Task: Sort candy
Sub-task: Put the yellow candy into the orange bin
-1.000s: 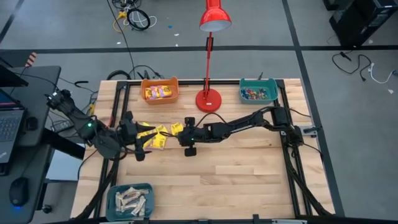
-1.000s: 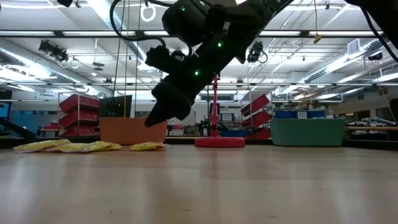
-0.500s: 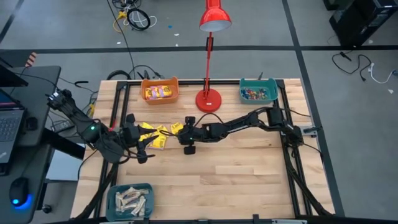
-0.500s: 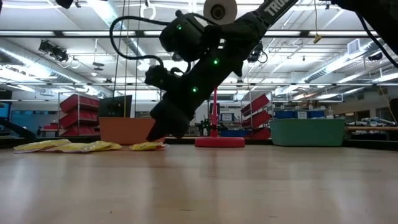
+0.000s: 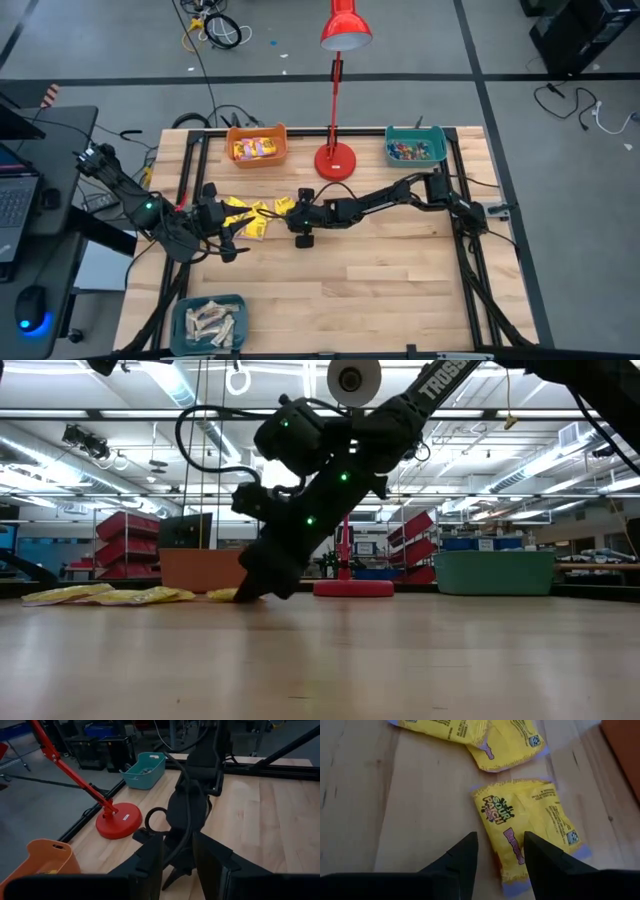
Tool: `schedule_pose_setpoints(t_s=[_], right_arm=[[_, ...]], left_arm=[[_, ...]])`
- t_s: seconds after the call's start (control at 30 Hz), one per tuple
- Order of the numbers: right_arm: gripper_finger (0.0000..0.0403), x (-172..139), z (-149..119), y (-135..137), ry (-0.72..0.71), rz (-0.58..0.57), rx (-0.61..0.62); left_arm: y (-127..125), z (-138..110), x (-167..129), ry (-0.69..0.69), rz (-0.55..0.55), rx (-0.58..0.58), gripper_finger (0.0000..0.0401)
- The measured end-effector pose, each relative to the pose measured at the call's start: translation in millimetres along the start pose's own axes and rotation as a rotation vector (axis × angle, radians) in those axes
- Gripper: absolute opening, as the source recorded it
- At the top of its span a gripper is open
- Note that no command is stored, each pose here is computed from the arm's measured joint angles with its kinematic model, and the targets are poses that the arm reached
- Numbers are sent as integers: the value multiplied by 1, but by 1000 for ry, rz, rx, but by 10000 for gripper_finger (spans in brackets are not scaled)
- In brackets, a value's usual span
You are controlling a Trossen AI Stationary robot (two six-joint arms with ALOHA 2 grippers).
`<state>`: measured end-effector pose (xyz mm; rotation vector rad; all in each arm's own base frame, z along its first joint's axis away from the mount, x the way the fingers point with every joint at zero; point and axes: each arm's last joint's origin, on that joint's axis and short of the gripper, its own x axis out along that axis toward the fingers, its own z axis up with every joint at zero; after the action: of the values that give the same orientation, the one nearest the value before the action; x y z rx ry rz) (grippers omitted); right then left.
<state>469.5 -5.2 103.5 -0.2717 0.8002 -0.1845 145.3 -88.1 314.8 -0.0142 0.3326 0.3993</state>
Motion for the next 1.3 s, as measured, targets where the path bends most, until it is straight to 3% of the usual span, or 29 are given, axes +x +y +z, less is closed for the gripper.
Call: schedule_pose_setpoints(t_s=[0.3, 0.6, 0.83, 1.07, 1.3], right_arm=[[125, 5, -3, 2, 0, 1, 23], [8, 4, -3, 3, -1, 13, 11], [2, 5, -3, 2, -8, 12, 69], [0, -6, 8, 0, -62, 99, 157], [0, -26, 24, -2, -145, 222, 226]], left_arm=[[-1, -1, 1, 3, 5, 7, 108], [-5, -3, 4, 11, 14, 25, 108], [-6, -3, 5, 10, 21, 30, 108], [-6, -4, 5, 12, 22, 38, 108], [-6, -30, 13, 41, 59, 114, 108]])
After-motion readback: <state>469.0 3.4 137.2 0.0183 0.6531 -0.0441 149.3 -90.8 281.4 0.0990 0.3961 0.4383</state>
